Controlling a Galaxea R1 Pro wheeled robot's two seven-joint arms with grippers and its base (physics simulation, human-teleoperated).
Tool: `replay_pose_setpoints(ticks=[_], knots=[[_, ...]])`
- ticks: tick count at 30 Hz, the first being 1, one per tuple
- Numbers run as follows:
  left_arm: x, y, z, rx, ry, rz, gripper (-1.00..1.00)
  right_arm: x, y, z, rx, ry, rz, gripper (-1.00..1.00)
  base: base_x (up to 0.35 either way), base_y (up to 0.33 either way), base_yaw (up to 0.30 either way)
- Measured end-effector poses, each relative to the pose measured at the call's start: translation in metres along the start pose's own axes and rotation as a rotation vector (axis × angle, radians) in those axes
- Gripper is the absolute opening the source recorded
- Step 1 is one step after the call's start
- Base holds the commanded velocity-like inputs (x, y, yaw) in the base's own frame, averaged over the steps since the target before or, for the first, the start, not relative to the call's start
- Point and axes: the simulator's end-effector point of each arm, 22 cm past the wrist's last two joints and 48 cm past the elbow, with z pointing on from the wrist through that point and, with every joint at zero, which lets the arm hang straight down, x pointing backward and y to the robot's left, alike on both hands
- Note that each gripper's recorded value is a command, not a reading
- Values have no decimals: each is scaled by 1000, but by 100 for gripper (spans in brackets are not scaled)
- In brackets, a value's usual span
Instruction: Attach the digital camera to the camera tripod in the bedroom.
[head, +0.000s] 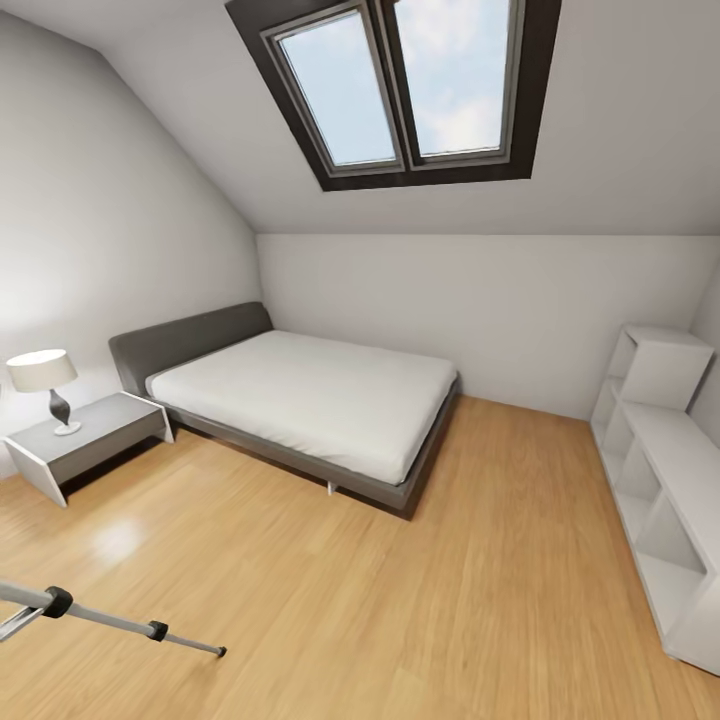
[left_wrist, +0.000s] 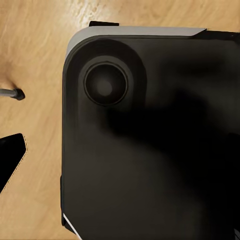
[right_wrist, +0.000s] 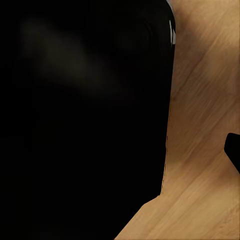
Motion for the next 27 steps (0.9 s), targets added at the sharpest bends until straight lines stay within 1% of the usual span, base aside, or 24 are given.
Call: replay_pose_setpoints(ticks=[8,27], knots=[[0,0,0,0,0,0,100,0,0,0,0,0,0,100,0,144,0],[0,0,0,0,0,0,100,0,0,0,0,0,0,100,0,10,0]])
